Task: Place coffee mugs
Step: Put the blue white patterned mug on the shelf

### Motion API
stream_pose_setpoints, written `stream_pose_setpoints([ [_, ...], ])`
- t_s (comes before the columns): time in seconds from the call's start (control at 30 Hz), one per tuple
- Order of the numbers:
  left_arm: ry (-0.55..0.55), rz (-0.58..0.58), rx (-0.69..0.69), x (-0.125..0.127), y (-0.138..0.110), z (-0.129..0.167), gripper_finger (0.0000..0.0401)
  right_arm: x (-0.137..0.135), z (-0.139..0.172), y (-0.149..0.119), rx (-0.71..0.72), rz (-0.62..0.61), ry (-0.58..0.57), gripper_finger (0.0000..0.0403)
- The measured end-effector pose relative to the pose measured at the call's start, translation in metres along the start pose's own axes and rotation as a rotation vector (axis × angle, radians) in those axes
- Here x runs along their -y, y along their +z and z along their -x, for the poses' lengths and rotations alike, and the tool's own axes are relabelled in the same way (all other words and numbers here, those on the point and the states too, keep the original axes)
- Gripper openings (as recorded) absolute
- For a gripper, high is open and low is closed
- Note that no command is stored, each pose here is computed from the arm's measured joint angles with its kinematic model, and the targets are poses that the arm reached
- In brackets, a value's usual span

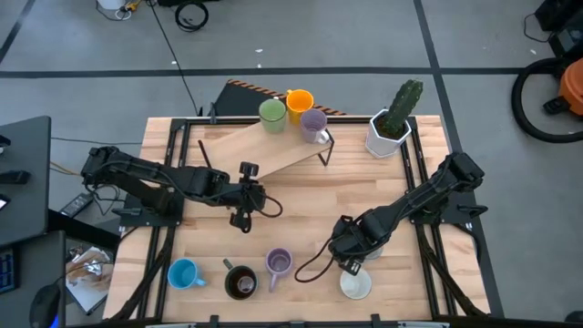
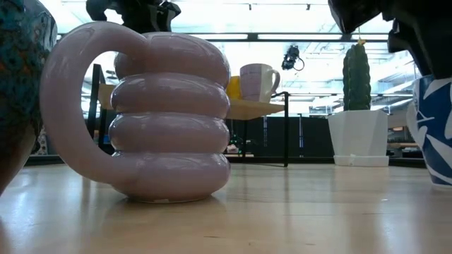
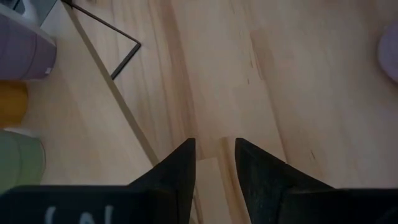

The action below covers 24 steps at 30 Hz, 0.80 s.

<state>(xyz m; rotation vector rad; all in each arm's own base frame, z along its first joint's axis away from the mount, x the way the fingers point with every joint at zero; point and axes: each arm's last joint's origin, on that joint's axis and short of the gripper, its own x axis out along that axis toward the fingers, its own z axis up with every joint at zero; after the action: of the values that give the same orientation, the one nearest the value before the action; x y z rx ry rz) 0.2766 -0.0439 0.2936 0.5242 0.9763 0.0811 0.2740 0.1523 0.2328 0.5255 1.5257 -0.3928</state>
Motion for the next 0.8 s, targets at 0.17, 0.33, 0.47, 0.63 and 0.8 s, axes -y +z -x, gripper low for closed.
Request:
stream_pose_setpoints([
  [0.17,-0.001,-0.001,-0.003,0.0,0.0,0.0,0.0118,0.004,-0.007,-0.001,-0.003,0.021,-0.027,0.0102],
  [0.33,-0.003,-0.003,-0.01,0.0,-0.001,0.0,0.0118,0.01,-0.017,-0.003,-0.022,0.058,-0.058,0.0062],
  [0.47,-0.003,-0.002,-0.01,0.0,-0.001,0.0,0.0118,0.01,-0.016,-0.002,-0.007,0.135,-0.066,0.0035],
  [0.63,-0.003,-0.002,-0.01,0.0,-0.001,0.0,0.0118,0.017,-0.012,-0.001,0.001,0.215,-0.11,0.0026],
  [0.8,-0.007,0.015,-0.008,0.0,-0.001,0.0,0.0118,0.023,-0.006,0.004,0.063,0.3,-0.142,0.0034],
])
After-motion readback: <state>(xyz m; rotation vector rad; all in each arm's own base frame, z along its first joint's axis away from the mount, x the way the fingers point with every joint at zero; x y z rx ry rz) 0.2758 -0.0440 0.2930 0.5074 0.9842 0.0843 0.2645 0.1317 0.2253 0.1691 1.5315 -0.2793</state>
